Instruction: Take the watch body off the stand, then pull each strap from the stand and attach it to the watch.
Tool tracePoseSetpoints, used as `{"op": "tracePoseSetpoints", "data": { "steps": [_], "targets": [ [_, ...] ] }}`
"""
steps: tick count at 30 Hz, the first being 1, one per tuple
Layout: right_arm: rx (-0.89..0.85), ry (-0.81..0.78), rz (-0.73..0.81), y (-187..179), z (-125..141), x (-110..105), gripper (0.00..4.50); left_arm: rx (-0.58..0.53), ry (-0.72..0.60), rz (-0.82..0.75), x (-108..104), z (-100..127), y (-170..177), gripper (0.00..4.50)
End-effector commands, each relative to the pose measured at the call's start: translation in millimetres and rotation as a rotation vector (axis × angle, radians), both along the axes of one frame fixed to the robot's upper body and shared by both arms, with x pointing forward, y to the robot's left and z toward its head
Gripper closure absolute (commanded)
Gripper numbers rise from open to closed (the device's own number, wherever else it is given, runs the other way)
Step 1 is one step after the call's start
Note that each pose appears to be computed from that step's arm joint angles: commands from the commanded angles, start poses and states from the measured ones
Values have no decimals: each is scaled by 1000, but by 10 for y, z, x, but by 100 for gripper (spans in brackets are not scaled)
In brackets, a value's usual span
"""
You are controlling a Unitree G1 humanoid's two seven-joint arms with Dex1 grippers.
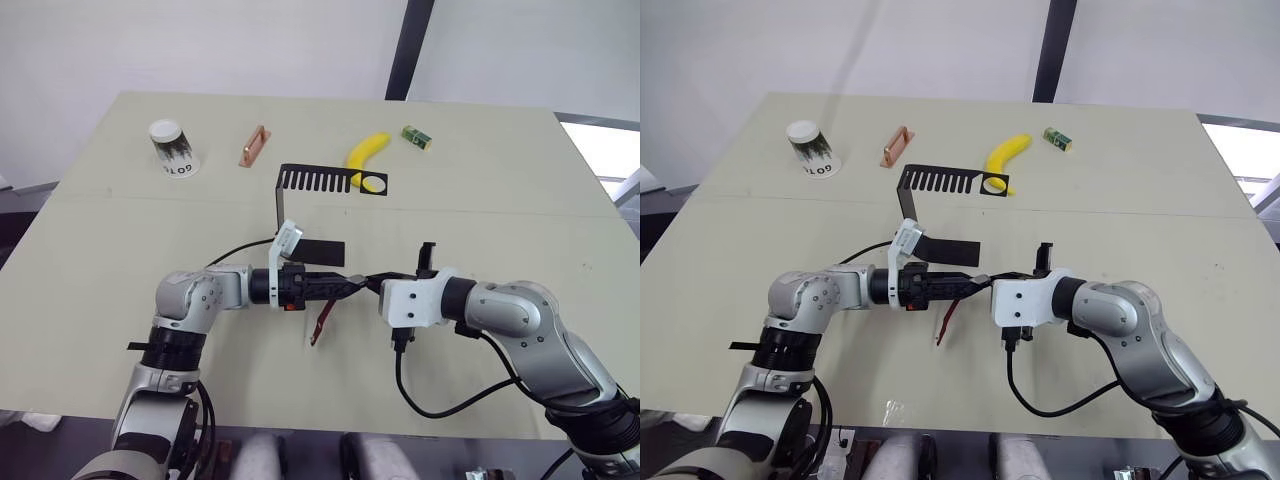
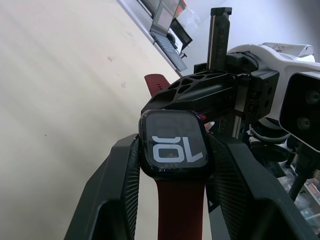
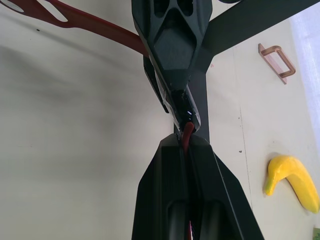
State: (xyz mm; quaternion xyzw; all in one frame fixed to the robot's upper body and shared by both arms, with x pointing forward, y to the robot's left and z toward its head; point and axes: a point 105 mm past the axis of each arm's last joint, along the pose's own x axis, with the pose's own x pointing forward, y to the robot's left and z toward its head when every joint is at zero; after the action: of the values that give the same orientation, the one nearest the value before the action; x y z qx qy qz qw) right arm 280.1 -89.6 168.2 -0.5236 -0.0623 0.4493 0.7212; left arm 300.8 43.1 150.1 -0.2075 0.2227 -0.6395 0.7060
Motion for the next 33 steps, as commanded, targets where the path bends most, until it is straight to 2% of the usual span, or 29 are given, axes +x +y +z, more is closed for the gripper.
{"op": "tracePoseSetpoints", "data": {
  "steps": [1, 33],
  "targets": [
    [1, -21, 40, 66, 70, -49, 450, -73, -55, -61, -83, 206, -97, 289],
    [-23, -10, 35, 56, 39, -46, 450, -84, -58, -58, -81, 223, -138, 289]
  ]
}}
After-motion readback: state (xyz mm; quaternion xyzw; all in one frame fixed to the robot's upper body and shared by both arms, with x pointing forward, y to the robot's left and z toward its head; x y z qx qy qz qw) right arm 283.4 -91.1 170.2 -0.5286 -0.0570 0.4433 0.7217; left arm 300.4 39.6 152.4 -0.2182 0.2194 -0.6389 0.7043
